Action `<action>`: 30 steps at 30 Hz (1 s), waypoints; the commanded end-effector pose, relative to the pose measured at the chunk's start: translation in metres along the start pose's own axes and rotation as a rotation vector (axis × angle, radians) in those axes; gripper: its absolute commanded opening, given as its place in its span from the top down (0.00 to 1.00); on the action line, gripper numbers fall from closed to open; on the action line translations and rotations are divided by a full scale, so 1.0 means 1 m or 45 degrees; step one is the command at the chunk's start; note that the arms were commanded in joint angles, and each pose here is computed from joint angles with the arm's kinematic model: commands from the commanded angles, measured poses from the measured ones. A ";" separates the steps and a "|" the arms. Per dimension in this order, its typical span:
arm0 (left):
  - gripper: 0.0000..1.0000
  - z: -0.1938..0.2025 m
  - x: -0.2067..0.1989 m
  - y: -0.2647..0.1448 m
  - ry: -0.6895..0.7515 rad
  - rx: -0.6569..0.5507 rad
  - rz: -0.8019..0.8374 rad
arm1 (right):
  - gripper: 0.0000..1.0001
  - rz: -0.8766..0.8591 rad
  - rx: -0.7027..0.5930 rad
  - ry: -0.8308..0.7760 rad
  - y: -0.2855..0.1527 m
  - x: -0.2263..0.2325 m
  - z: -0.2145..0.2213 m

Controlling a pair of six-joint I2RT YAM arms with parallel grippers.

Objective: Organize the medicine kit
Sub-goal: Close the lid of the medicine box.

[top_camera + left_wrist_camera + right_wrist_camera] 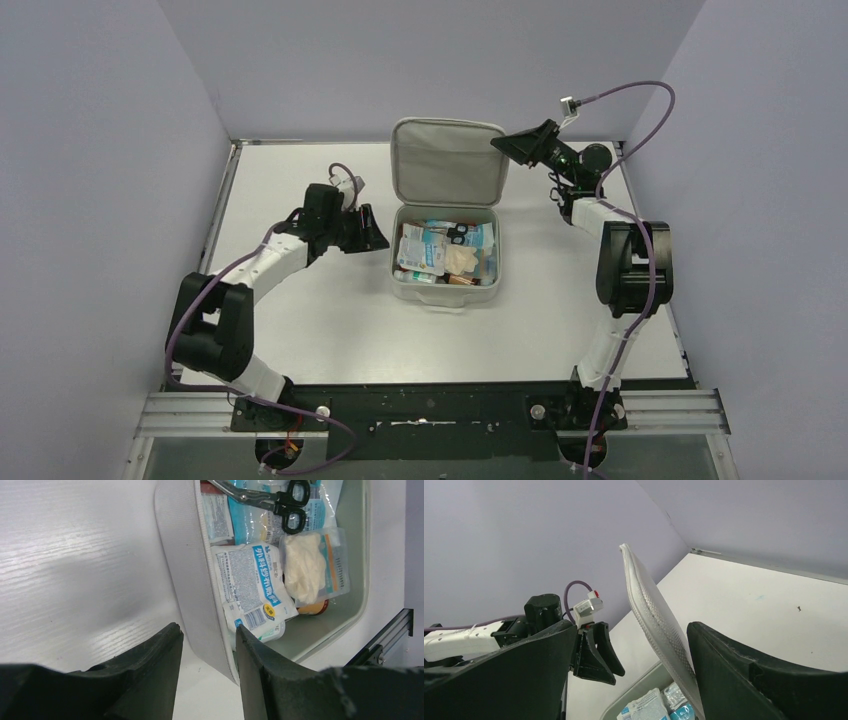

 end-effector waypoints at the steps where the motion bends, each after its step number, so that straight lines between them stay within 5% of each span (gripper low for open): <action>1: 0.58 -0.028 -0.011 -0.022 0.050 -0.128 0.022 | 0.16 -0.111 0.004 -0.159 -0.004 0.039 -0.004; 23: 0.55 -0.050 -0.003 -0.056 0.038 -0.246 -0.078 | 0.12 -0.088 0.096 -0.124 -0.039 0.072 0.051; 30: 0.51 -0.048 -0.001 -0.060 0.050 -0.262 -0.131 | 0.13 0.134 0.096 -0.046 -0.046 0.059 0.057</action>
Point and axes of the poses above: each gripper's point midway between its finger pads, its own y axis out along the fingers, its own x axis along the line the jaws close on, z = x × y, the point moved 9 cm from there along -y, back along the fingers, and after that the axes turned 14 degrees about y, right-handed, at the moved point
